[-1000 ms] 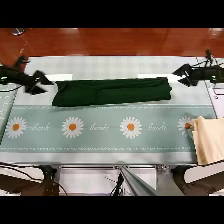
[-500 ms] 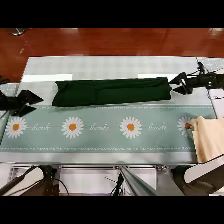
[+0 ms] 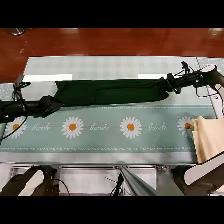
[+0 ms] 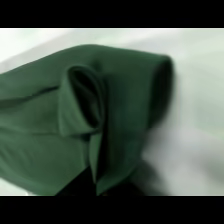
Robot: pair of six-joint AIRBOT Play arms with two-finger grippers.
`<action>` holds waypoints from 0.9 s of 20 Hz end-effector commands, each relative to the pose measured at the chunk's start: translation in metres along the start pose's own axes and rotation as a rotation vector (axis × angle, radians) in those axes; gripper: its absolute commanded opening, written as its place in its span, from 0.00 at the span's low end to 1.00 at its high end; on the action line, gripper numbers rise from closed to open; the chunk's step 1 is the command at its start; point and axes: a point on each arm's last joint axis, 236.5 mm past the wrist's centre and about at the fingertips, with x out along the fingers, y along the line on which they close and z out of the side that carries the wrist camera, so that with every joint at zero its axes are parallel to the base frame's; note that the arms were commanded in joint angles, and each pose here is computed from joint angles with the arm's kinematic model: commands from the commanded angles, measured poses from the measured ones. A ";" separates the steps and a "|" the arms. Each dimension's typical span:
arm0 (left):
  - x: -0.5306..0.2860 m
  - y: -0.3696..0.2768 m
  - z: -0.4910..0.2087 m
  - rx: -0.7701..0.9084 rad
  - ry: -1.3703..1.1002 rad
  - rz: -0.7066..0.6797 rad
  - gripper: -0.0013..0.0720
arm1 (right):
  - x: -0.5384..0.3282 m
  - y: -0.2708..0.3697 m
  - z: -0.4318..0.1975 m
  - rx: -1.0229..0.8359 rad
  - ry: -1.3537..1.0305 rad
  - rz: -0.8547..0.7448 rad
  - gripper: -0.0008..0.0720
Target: Fold the shirts.
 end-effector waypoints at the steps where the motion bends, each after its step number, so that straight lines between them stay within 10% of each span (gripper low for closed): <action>1: 0.012 -0.023 -0.014 0.091 0.040 -0.040 0.06 | -0.039 0.022 -0.010 -0.067 -0.009 -0.018 0.04; 18: 0.272 -0.244 -0.097 0.449 0.321 -0.212 0.05 | -0.220 0.149 -0.210 -0.368 -0.394 -0.138 0.04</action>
